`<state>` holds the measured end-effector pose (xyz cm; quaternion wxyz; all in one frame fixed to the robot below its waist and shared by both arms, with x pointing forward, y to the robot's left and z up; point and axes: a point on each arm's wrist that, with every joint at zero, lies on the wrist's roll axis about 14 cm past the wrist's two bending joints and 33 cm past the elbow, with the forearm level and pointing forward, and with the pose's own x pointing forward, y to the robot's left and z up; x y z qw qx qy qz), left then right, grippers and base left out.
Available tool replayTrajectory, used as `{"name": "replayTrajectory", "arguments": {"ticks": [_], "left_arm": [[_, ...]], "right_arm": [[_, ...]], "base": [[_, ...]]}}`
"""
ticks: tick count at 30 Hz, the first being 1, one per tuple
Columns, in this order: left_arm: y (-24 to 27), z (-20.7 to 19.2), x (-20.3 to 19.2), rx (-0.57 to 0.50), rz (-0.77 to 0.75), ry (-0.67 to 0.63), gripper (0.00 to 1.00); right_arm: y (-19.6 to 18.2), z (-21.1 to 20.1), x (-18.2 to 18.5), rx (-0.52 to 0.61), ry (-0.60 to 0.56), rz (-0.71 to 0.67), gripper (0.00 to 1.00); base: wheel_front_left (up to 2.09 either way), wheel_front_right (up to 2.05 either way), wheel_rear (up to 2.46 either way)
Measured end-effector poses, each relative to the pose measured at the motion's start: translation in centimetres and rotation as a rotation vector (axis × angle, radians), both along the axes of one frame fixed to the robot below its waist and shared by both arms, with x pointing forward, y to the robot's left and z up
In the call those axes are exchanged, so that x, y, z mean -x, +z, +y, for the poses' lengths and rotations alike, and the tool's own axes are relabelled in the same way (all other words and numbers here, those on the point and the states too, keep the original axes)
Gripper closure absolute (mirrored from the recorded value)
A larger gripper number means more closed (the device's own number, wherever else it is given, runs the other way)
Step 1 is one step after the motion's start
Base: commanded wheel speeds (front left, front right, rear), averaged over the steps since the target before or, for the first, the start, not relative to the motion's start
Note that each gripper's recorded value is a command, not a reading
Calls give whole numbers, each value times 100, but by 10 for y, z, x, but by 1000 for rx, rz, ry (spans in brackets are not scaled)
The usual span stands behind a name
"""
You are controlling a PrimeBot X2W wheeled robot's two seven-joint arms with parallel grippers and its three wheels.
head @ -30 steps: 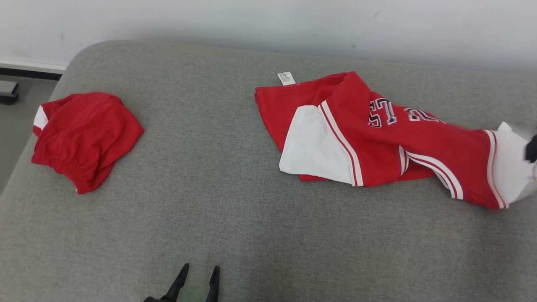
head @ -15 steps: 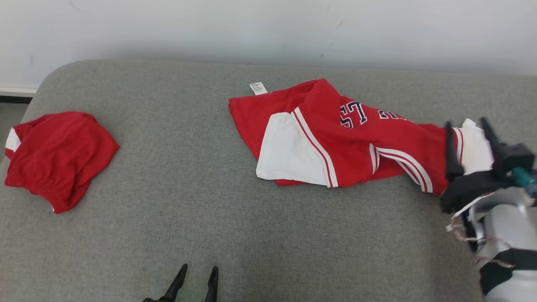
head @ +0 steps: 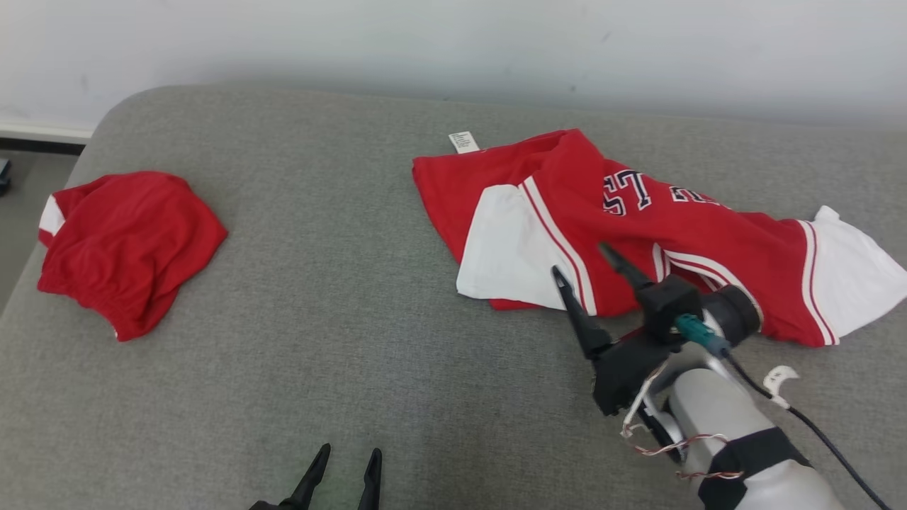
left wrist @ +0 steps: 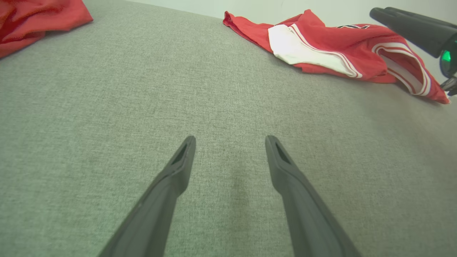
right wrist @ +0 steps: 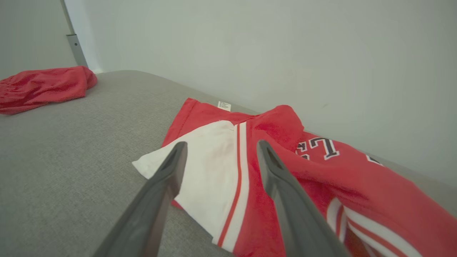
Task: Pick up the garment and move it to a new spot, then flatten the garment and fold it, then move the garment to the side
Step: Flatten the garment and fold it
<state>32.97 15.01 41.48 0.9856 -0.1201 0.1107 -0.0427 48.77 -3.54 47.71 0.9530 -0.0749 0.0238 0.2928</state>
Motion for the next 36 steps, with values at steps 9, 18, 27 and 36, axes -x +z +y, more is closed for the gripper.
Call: {"name": "replayTrajectory", "arguments": {"ticks": [9,18,27,36], "left_arm": [[-3,14,7,21,18,63,0],[-6,33,7,19,37,130,0],[-11,37,5,24,55,152,0],[-12,36,3,26,60,150,0]], "right_arm": [[-27,69,5,70,199,87,0],[-63,92,-6,177,272,160,0],[-85,107,-1,205,324,205,7],[-87,96,-12,231,286,207,96]], "base": [[0,0,0],[0,0,0],[0,0,0],[0,0,0]]}}
